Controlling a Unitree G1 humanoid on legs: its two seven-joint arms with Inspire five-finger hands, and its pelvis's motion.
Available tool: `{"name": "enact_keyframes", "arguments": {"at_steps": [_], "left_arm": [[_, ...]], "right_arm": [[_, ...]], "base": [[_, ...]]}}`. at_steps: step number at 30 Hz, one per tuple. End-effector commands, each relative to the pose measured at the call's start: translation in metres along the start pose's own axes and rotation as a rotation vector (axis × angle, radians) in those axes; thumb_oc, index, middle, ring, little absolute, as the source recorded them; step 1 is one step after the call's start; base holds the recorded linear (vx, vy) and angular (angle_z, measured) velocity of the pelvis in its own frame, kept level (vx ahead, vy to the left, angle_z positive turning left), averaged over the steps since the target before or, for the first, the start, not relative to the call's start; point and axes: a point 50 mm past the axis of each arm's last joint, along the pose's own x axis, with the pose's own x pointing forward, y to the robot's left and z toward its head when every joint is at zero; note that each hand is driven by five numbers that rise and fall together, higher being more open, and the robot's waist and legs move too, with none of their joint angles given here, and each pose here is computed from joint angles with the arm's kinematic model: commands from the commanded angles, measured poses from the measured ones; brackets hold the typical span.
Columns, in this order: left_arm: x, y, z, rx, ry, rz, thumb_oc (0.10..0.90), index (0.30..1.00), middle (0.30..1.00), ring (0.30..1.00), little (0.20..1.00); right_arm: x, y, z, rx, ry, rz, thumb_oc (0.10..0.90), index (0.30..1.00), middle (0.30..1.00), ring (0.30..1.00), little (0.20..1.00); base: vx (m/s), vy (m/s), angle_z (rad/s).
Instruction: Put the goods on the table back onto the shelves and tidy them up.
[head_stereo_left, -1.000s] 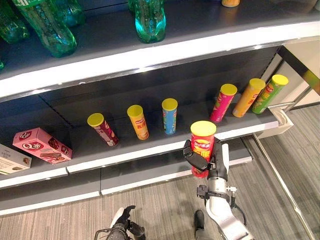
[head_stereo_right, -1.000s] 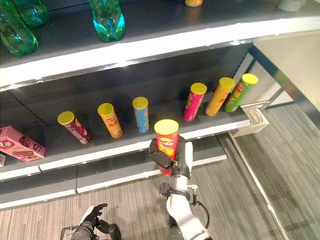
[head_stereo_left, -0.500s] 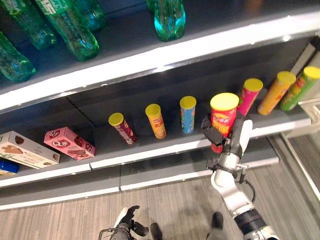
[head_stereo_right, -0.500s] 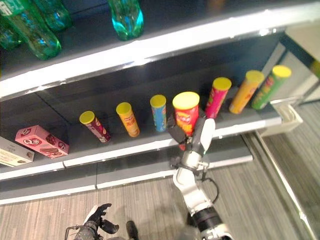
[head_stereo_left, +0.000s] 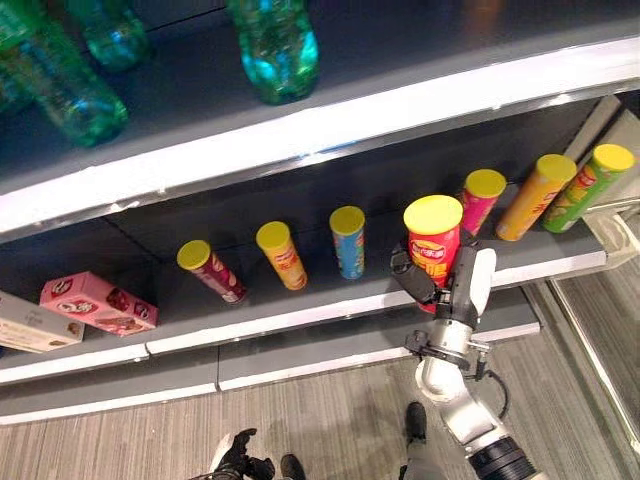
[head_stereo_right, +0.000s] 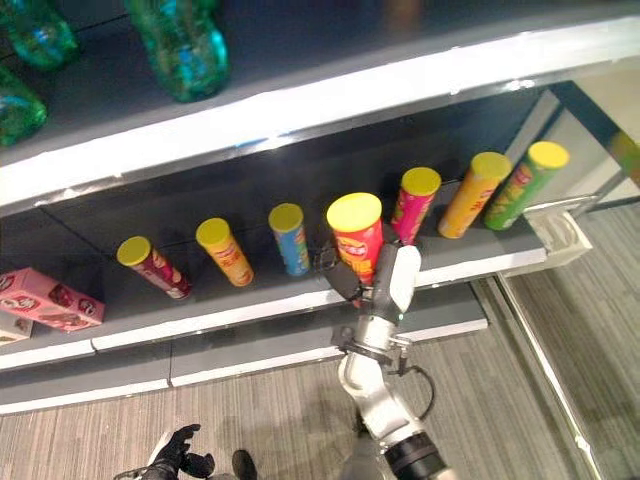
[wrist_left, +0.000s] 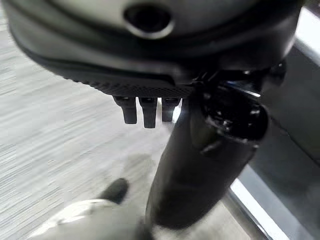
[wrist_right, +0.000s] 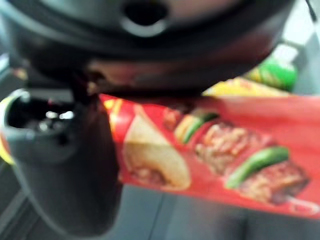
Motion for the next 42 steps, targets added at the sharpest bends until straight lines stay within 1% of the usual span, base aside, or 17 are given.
{"name": "enact_keyframes", "arguments": {"at_steps": [1,5,11,16,20,21,22,23,28,33,39,42], "left_arm": [[0.003,0.008,-0.001,0.061,-0.007,0.031,0.8,0.9,0.9,0.9,0.9],[0.0,0.004,-0.004,0.067,0.0,0.024,0.8,0.9,0.9,0.9,0.9],[0.0,0.002,0.0,0.102,-0.045,0.016,0.8,0.9,0.9,0.9,0.9],[0.0,0.001,0.011,0.104,-0.108,0.019,0.8,0.9,0.9,0.9,0.9],[0.0,0.001,0.022,0.128,-0.169,0.024,0.8,0.9,0.9,0.9,0.9],[0.001,0.003,0.031,0.134,-0.213,0.034,0.8,0.9,0.9,0.9,0.9],[0.001,0.003,0.031,0.134,-0.214,0.035,0.8,0.9,0.9,0.9,0.9],[0.002,0.005,0.037,0.14,-0.242,0.043,0.8,0.9,0.9,0.9,0.9],[0.002,0.01,0.067,0.177,-0.382,0.069,0.8,0.9,0.9,0.9,0.9],[0.001,0.011,0.082,0.196,-0.455,0.087,0.8,0.9,0.9,0.9,0.9],[-0.001,0.015,0.102,0.187,-0.547,0.124,0.8,0.9,0.9,0.9,0.9],[-0.002,0.02,0.109,0.179,-0.58,0.16,0.8,0.9,0.9,0.9,0.9]], "right_arm": [[0.021,-0.003,0.068,0.223,-0.324,-0.144,0.4,0.3,0.3,0.3,0.3],[0.02,0.001,0.07,0.23,-0.339,-0.154,0.4,0.3,0.3,0.3,0.3],[0.02,0.003,0.073,0.262,-0.342,-0.162,0.4,0.3,0.3,0.3,0.3],[0.025,0.011,0.076,0.334,-0.318,-0.169,0.4,0.3,0.3,0.3,0.3],[0.036,0.014,0.082,0.351,-0.337,-0.205,0.4,0.3,0.3,0.3,0.3],[0.048,0.012,0.088,0.353,-0.364,-0.257,0.4,0.3,0.3,0.3,0.3],[0.048,0.012,0.088,0.353,-0.365,-0.258,0.4,0.3,0.3,0.3,0.3],[0.055,0.01,0.092,0.35,-0.38,-0.286,0.4,0.3,0.3,0.3,0.3],[0.085,-0.001,0.107,0.251,-0.495,-0.402,0.4,0.3,0.3,0.3,0.3],[0.101,-0.005,0.119,0.175,-0.583,-0.438,0.4,0.3,0.3,0.3,0.3],[0.121,-0.024,0.111,0.06,-0.59,-0.549,0.4,0.3,0.3,0.3,0.3],[0.124,-0.028,0.108,0.025,-0.598,-0.566,0.4,0.3,0.3,0.3,0.3]], "base": [[0.02,-0.03,-0.03],[0.0,-0.023,0.06],[-0.02,0.015,0.17],[-0.04,0.063,0.07],[-0.06,0.038,0.09],[-0.03,0.026,0.04],[-0.04,0.032,0.06],[0.06,0.044,0.11],[-0.03,0.037,0.15],[0.01,0.035,0.14],[0.01,-0.001,0.08],[0.01,-0.002,0.03]]}}
